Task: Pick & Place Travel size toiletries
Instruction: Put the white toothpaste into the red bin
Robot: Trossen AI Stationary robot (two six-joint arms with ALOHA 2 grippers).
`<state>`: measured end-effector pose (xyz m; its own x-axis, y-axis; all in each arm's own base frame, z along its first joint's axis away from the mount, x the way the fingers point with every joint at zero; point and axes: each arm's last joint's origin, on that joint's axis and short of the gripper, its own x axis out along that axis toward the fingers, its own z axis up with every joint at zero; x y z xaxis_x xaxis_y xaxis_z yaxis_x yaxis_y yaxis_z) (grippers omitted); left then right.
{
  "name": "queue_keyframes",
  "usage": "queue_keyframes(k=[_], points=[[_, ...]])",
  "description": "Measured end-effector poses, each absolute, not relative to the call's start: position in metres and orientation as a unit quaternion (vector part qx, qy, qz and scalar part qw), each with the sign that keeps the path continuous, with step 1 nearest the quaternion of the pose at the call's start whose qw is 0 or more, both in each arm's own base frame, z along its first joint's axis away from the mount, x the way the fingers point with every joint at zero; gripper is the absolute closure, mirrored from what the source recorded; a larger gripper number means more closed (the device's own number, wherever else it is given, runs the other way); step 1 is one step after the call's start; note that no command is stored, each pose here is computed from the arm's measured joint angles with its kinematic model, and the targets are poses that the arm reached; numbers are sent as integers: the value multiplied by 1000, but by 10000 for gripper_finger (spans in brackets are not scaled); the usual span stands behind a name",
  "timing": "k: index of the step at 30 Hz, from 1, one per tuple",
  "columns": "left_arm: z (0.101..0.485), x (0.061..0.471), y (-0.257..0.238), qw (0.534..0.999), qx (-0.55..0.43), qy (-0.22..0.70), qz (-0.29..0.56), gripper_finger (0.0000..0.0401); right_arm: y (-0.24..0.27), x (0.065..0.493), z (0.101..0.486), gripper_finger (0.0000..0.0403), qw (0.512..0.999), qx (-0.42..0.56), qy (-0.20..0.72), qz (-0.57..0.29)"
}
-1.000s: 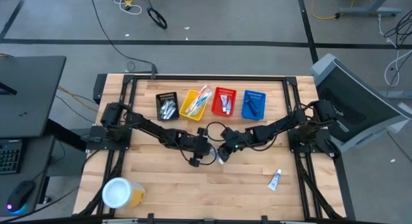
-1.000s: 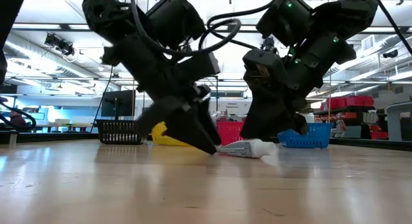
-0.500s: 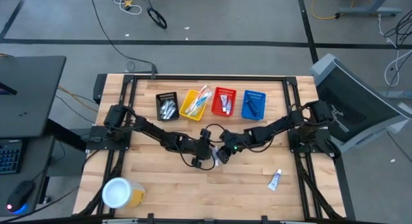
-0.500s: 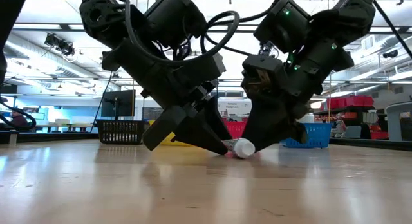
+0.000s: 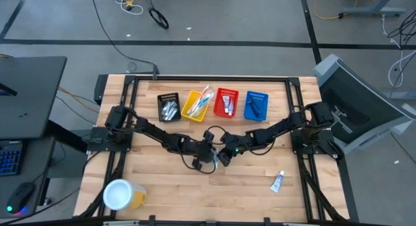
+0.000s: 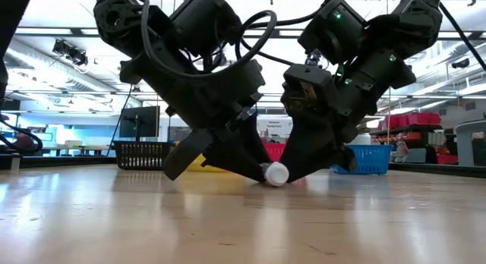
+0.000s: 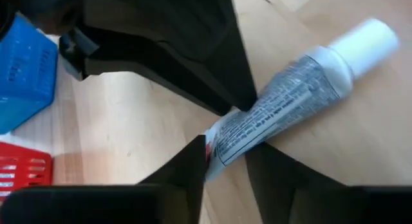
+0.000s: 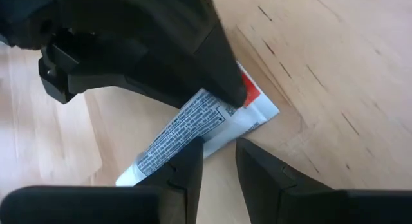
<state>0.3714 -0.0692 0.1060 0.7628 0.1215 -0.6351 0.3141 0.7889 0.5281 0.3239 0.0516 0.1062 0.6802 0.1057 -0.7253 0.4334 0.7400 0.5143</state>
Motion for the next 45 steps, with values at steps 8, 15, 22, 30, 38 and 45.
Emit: queue_keyframes(k=[8, 15, 22, 30, 38, 45], points=[[105, 370, -71, 873, 333, 349, -64, 371, 52, 324, 108, 300, 865, 305, 395, -54], [105, 367, -80, 857, 373, 352, -50, 381, 51, 309, 131, 300, 869, 242, 432, -24], [110, 368, -77, 849, 373, 365, 81, 381, 46, 260, 176, 300, 828, 232, 500, -102], [159, 410, -31, 829, 390, 325, 233, 375, 62, 234, 203, 300, 821, 269, 491, -111], [188, 429, 49, 861, 335, 323, 206, 372, 81, 228, 202, 300, 819, 266, 500, -89], [181, 418, 99, 876, 256, 359, 195, 371, 88, 226, 202, 300, 826, 252, 498, -84]])
